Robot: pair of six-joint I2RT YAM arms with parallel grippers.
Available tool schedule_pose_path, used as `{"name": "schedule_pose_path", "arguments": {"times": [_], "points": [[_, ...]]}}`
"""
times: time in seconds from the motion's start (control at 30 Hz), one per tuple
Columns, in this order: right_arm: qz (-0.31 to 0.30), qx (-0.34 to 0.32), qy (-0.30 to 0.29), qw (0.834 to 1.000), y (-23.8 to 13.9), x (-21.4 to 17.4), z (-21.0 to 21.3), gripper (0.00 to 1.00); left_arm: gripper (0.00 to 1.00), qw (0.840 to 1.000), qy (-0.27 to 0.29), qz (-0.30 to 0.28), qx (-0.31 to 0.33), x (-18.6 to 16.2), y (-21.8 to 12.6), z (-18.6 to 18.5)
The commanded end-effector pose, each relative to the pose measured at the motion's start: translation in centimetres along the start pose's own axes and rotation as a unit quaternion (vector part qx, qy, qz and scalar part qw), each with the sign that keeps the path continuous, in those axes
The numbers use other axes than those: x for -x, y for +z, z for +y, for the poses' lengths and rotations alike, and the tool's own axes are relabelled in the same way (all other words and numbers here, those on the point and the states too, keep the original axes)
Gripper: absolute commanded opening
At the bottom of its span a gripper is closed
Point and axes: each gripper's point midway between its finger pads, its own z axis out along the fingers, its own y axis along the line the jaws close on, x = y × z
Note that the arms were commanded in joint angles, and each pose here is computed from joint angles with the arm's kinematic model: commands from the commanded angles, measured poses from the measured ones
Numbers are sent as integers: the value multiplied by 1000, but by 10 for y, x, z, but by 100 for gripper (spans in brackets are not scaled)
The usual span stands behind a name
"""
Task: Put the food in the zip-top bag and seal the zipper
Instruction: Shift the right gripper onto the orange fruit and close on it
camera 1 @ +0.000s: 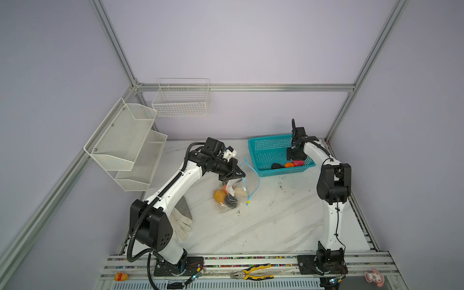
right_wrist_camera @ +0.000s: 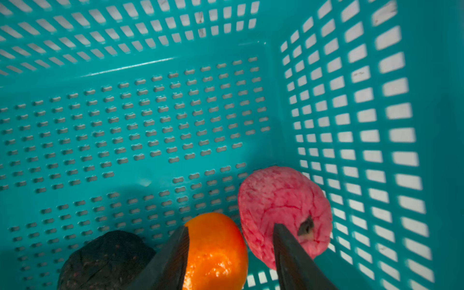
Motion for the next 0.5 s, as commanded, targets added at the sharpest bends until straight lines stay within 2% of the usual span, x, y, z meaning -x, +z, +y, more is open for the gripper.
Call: {"name": "schedule_pose_path", "arguments": {"times": [0.0, 0.23, 0.47], "points": [[39, 14, -6, 999, 9, -22, 8, 57, 0, 1000, 21, -1, -20, -1, -4, -12], [66, 26, -7, 997, 11, -42, 10, 56, 0, 1000, 20, 0, -20, 1, -4, -12], [54, 25, 1, 998, -3, -44, 9, 55, 0, 1000, 19, 4, -19, 0, -2, -10]]}}
